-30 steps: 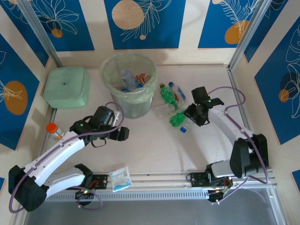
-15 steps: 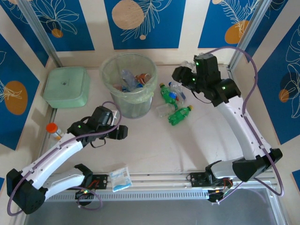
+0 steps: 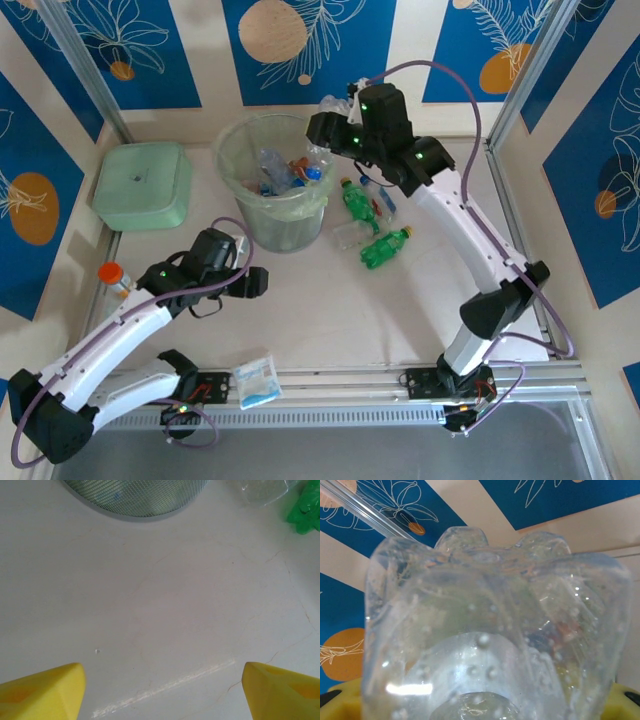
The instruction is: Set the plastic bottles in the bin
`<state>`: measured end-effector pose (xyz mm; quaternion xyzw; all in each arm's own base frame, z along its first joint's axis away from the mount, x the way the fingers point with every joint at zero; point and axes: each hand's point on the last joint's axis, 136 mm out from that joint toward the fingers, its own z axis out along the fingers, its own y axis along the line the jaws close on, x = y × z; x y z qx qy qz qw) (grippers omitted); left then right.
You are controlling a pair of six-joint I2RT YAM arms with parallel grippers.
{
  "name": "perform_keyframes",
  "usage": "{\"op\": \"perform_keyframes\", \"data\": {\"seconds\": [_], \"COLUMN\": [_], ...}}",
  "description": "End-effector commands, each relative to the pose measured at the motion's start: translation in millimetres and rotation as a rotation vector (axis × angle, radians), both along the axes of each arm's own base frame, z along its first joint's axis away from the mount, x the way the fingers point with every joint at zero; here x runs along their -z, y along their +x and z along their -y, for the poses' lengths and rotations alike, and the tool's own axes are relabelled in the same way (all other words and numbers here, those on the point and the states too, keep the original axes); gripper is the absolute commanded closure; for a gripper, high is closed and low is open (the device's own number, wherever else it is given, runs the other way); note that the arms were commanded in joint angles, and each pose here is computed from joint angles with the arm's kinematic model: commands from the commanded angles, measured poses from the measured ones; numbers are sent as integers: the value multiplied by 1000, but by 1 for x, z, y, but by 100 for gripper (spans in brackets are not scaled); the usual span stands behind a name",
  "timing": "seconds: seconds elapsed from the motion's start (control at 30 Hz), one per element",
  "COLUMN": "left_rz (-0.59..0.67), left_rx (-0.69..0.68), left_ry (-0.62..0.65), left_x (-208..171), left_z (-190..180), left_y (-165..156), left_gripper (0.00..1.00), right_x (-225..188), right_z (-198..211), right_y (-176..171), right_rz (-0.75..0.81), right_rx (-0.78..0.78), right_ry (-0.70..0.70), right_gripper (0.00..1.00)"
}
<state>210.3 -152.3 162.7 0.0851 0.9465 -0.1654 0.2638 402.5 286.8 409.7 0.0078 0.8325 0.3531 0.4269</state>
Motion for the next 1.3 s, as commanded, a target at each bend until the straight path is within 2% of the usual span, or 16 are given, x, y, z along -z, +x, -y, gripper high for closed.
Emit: {"op": "perform_keyframes", "data": {"seconds": [0.0, 0.3, 0.53, 0.73, 1.0, 1.13, 1.27], "left_rz": [-4, 5, 11, 17, 33, 46, 81], "left_rx": [-8, -7, -5, -4, -9, -11, -14], "left_ry": [16, 15, 14, 19, 7, -14, -49], "left_x": [0, -3, -5, -6, -12, -17, -30], "left_z": [-6, -7, -8, -9, -11, -11, -12], "left_y": [-5, -5, -7, -7, -9, -12, -14], "left_gripper": [19, 19, 19, 19, 19, 20, 22], "right_x": [-16, 11, 28, 31, 6, -8, -8], "right_z": [-17, -42, -43, -38, -19, -5, -2], "right_y": [5, 37, 44, 40, 25, 11, 1], "right_rz": [52, 3, -29, -35, 12, 43, 28], "right_rx": [-49, -54, -32, -18, 15, 30, 20], "right_ry": [19, -49, -78, -72, -58, -45, -36], "right_gripper": [45, 44, 34, 30, 29, 29, 35]}}
